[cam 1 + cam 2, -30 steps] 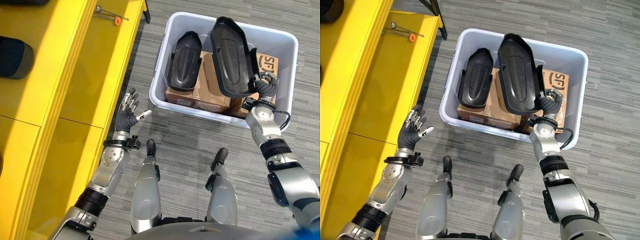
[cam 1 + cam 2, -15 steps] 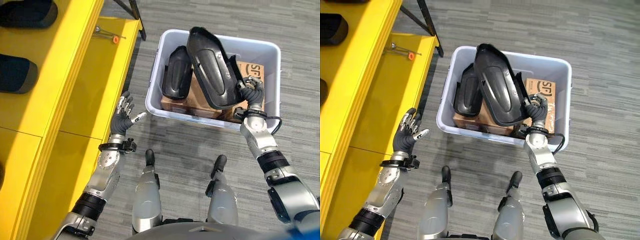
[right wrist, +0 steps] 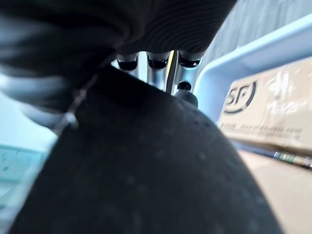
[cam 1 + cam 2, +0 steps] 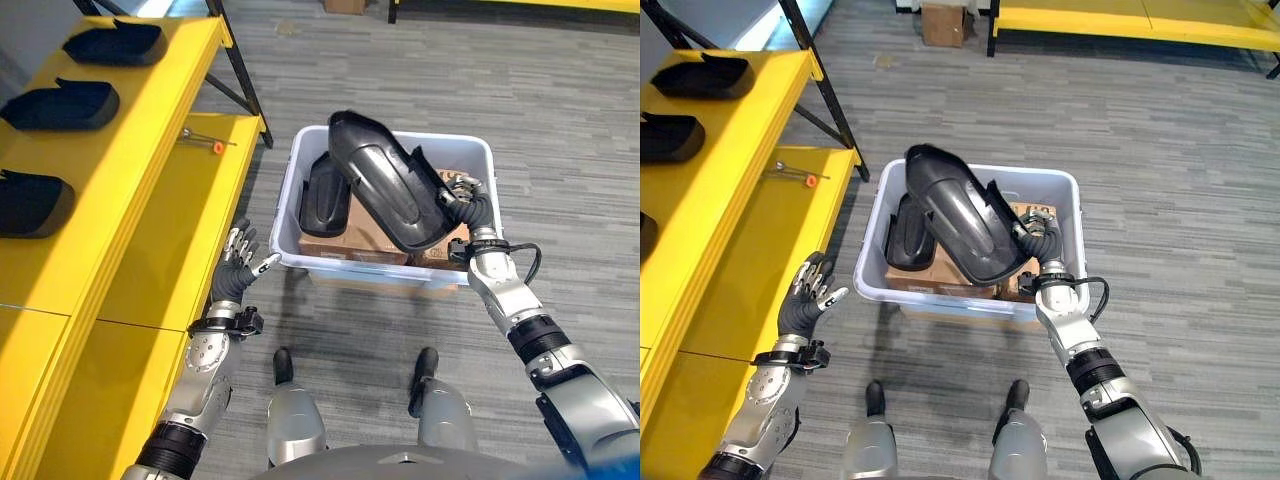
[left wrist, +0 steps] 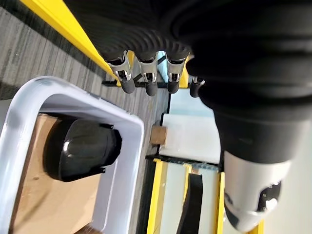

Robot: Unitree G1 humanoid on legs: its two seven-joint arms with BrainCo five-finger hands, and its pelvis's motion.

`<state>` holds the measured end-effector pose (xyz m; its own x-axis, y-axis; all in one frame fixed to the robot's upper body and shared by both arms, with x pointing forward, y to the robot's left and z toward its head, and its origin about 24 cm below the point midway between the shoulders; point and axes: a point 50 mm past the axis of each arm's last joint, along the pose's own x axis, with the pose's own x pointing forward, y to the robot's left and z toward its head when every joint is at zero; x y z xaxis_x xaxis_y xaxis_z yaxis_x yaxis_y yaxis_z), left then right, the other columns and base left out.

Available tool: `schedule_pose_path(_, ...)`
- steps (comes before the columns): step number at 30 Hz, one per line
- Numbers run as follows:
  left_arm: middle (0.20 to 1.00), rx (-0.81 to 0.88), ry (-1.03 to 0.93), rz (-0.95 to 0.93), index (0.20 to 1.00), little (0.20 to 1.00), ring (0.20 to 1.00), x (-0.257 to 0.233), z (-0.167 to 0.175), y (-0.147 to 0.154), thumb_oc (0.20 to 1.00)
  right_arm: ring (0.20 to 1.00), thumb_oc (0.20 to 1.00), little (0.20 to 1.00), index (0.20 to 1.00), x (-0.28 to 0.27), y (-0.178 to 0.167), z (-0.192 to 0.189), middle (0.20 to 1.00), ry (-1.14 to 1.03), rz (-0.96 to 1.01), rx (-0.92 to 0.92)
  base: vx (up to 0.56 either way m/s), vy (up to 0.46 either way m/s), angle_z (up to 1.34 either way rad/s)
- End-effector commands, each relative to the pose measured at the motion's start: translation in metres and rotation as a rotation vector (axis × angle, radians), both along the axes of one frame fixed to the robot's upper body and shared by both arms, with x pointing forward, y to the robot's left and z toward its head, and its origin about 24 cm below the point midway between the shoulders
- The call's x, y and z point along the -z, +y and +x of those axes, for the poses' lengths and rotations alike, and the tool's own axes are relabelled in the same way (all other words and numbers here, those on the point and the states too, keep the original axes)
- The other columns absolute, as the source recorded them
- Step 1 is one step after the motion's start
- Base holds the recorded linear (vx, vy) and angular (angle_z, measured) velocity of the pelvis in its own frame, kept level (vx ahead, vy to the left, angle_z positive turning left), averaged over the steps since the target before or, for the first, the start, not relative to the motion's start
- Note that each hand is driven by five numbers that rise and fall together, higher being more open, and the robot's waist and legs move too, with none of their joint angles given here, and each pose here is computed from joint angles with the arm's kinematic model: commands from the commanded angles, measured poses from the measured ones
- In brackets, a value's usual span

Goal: Move parts from the plastic box to the shelf.

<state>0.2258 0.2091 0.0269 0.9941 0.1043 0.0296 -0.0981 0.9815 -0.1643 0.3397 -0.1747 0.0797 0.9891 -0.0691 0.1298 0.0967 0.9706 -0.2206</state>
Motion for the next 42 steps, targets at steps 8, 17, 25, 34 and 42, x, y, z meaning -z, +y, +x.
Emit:
schedule_pose_path(8,1.000,0.049,-0.038,0.014,1.000,1.000,1.000,-0.004,0.002,-0.004,1.000,0.200,0.200,0.200,0.200,-0.028,-0.008,-0.002,0.200,-0.154,0.048,-0.001,-0.07,-0.113,0.89)
schedule_pose_path(17,1.000,0.073,-0.072,0.013,1.000,1.000,1.000,-0.011,0.006,-0.013,1.000,0.200,0.200,0.200,0.200,-0.011,-0.019,-0.019,0.200,-0.117,0.130,0.048,0.05,0.101,0.60)
schedule_pose_path(25,1.000,0.018,-0.109,0.084,1.000,1.000,1.000,-0.020,0.004,0.003,1.000,0.200,0.200,0.200,0.200,0.001,-0.019,-0.024,0.200,-0.080,0.193,0.079,0.08,0.226,0.27)
schedule_pose_path(34,1.000,-0.010,-0.120,0.152,1.000,1.000,1.000,-0.025,0.001,0.012,1.000,0.200,0.200,0.200,0.200,0.012,-0.014,-0.032,0.200,-0.051,0.291,0.084,0.11,0.245,0.48)
schedule_pose_path(42,1.000,0.010,-0.144,0.170,1.000,1.000,1.000,-0.029,0.005,0.008,1.000,0.200,0.200,0.200,0.200,0.019,-0.009,-0.040,0.200,-0.041,0.350,0.038,0.05,0.087,0.45)
